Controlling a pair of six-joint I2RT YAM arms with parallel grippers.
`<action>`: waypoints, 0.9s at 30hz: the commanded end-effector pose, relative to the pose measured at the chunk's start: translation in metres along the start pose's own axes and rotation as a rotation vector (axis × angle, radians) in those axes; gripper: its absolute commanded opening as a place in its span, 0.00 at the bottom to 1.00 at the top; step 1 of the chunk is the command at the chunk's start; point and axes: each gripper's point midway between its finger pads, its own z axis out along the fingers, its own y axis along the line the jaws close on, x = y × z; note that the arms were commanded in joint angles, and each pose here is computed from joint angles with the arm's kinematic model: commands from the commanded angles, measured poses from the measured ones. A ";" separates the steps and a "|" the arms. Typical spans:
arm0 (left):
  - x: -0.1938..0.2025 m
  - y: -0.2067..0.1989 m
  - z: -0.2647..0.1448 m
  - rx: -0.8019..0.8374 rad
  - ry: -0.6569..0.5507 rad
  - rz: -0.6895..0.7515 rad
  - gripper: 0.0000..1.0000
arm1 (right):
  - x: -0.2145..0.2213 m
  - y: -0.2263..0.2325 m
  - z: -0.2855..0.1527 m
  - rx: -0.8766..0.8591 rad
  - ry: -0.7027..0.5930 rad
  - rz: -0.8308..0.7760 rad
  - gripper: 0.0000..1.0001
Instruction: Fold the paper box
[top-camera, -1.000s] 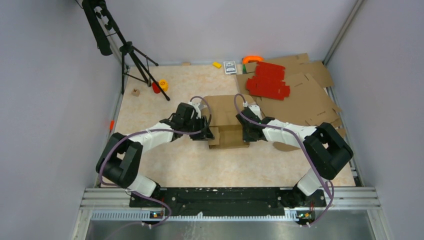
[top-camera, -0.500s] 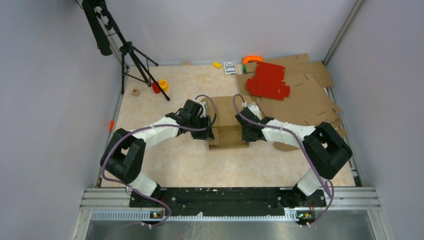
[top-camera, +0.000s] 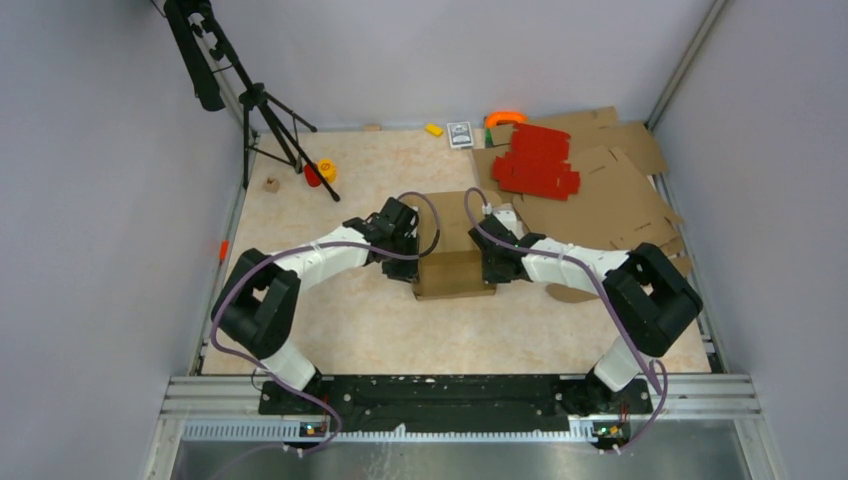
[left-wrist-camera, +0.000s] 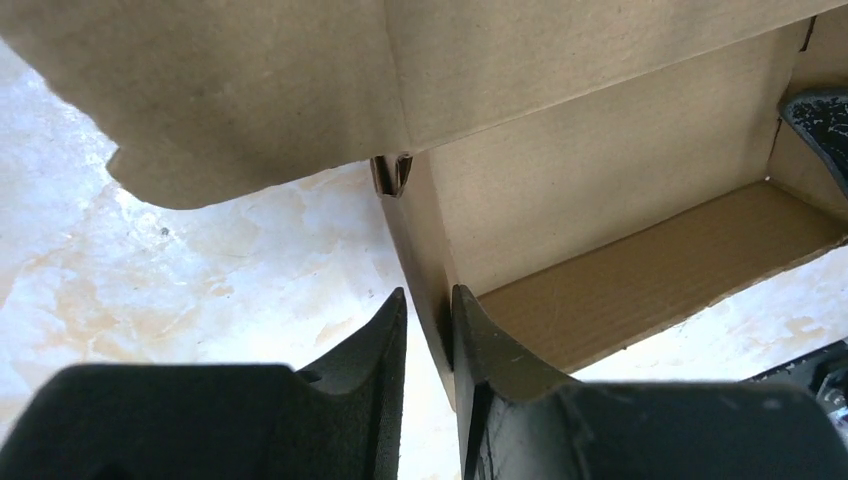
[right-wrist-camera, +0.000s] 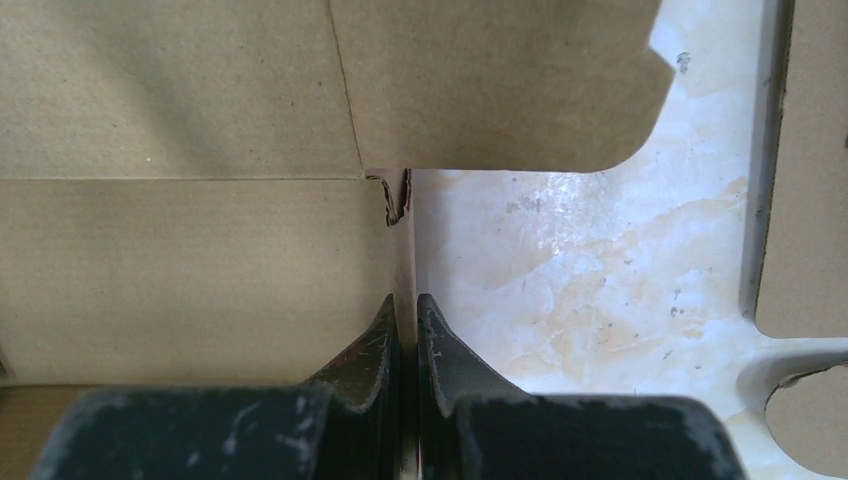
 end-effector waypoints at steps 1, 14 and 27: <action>0.001 0.014 -0.006 -0.104 0.005 0.035 0.24 | 0.009 0.004 0.006 0.008 0.029 -0.020 0.00; -0.011 0.008 0.003 -0.197 -0.005 0.041 0.29 | 0.007 0.006 0.005 0.004 0.027 -0.020 0.00; -0.012 0.037 -0.008 -0.558 -0.037 0.147 0.00 | 0.001 0.006 -0.009 0.038 -0.041 0.050 0.00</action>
